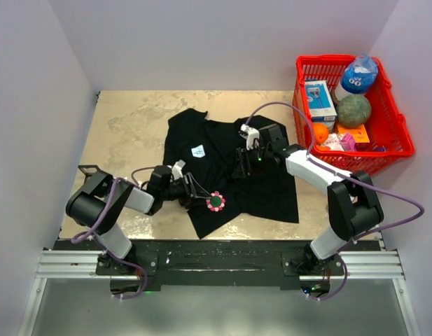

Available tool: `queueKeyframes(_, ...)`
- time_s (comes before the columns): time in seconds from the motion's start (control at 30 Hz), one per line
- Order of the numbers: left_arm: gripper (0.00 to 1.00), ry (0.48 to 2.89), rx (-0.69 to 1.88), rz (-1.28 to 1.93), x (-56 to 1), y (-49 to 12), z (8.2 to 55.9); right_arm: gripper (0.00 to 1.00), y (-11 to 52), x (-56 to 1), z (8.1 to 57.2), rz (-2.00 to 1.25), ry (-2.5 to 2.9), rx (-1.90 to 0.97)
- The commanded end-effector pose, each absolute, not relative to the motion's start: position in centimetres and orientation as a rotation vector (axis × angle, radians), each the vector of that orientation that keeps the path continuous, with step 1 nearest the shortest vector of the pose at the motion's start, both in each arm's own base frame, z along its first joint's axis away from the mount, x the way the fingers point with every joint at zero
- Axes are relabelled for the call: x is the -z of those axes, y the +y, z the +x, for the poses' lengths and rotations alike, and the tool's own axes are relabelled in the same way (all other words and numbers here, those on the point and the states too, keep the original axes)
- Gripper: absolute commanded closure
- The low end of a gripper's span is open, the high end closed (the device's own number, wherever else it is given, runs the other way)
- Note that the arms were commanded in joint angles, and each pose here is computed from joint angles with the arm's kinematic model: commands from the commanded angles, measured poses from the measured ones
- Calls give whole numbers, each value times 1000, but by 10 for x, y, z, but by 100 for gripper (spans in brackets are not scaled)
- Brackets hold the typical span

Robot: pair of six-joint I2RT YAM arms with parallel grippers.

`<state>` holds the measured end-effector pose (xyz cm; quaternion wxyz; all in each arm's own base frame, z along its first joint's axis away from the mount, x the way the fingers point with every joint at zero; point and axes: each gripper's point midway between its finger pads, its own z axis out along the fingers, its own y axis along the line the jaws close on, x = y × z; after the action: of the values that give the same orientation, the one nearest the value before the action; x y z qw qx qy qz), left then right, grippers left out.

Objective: Remove the brooch from the garment
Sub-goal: Move the brooch onto the clothes, then pick up the brooch from the clothes.

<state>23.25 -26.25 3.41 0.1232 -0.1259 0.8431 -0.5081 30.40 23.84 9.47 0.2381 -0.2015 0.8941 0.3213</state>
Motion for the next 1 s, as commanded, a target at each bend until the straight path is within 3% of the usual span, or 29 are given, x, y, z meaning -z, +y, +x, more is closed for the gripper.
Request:
queueKeyframes(0.0, 46, 2462, 1349, -360, -37, -246, 252, 54, 262, -104, 300, -634, 2386, -903)
queueKeyframes(0.2, 44, 2474, 1129, 13, -74, -222, 286, 65, 295, -118, 254, -995, 2264, -927)
queueKeyframes(0.3, 58, 2438, 1209, 156, -78, -225, 292, 75, 306, -122, 238, -1149, 2148, -835)
queueKeyframes(0.47, 71, 2440, 1440, 257, -58, -243, 283, 80, 301, -103, 221, -1211, 2128, -765)
queueKeyframes(0.77, 66, 2412, 1602, 412, -47, -241, 266, 53, 313, -90, 227, -1181, 2180, -787)
queueKeyframes(0.97, 72, 2500, 1614, 392, -35, -231, 254, 51, 329, -77, 223, -1281, 2149, -816)
